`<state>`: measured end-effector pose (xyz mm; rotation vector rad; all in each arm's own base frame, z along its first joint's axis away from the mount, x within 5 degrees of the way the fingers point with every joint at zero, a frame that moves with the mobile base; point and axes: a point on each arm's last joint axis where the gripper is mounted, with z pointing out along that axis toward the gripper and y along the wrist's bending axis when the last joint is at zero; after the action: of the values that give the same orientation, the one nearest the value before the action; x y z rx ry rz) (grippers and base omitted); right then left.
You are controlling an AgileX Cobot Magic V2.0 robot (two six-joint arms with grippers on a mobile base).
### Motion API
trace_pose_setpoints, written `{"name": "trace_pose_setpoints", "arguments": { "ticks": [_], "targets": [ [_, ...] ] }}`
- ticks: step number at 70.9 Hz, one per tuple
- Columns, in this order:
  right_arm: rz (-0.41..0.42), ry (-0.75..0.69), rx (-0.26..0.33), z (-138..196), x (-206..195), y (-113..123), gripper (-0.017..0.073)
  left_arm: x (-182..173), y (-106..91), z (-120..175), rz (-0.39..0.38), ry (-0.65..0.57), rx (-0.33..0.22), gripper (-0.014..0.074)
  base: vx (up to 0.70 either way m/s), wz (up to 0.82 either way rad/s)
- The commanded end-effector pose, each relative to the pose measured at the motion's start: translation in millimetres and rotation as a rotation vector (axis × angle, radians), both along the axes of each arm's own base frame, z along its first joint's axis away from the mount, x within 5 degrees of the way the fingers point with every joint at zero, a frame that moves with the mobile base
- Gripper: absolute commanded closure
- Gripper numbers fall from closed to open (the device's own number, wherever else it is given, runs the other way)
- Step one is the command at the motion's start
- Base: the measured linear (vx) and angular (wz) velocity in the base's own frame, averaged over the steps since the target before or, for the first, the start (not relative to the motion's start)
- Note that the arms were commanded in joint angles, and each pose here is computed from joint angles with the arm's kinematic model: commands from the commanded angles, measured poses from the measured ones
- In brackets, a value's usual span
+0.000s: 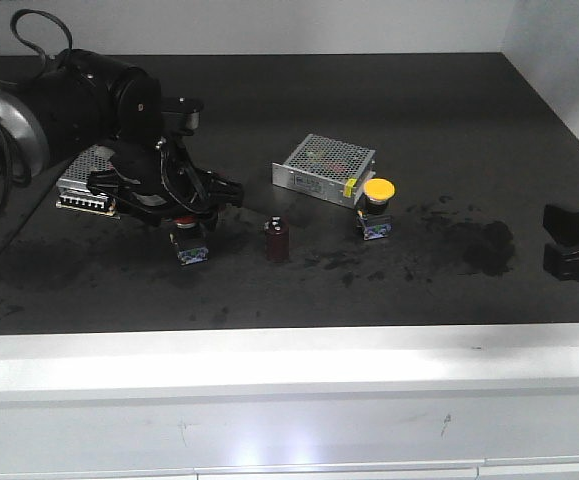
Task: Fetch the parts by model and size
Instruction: 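Lower the left gripper over the red-capped switch and close it, then lift the red-capped switch with the left gripper and withdraw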
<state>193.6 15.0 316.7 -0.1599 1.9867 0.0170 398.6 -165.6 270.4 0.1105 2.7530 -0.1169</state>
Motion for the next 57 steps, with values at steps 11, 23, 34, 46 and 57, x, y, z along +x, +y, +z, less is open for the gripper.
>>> {"name": "trace_pose_setpoints", "arguments": {
  "ticks": [11, 23, 34, 46, 57],
  "targets": [
    [-0.005, -0.106, 0.004, 18.0, 2.7, -0.3, 0.0076, -5.1, 0.7, 35.5, 0.004, -0.101, -0.044, 0.0415, 0.00, 0.00],
    [-0.005, -0.106, 0.004, 18.0, 2.7, -0.3, 0.0076, -9.8, 3.7, 39.4, 0.003, -0.096, -0.029, 0.0603, 0.00, 0.00],
    [-0.005, -0.107, 0.004, 18.0, 2.7, -0.3, 0.0076, -20.7, 10.2, 57.4, -0.004, -0.185, -0.042, 0.0601, 0.00, 0.00],
    [-0.005, -0.107, 0.004, 18.0, 2.7, -0.3, 0.0076, -48.2, 24.9, 82.2, -0.022, -0.316, -0.048, 0.0601, 0.00, 0.00],
    [-0.005, -0.107, 0.004, 18.0, 2.7, -0.3, 0.0076, -88.7, 47.2, 99.2, -0.042, -0.415, -0.011, 0.0601, 0.00, 0.00]
  ]
}}
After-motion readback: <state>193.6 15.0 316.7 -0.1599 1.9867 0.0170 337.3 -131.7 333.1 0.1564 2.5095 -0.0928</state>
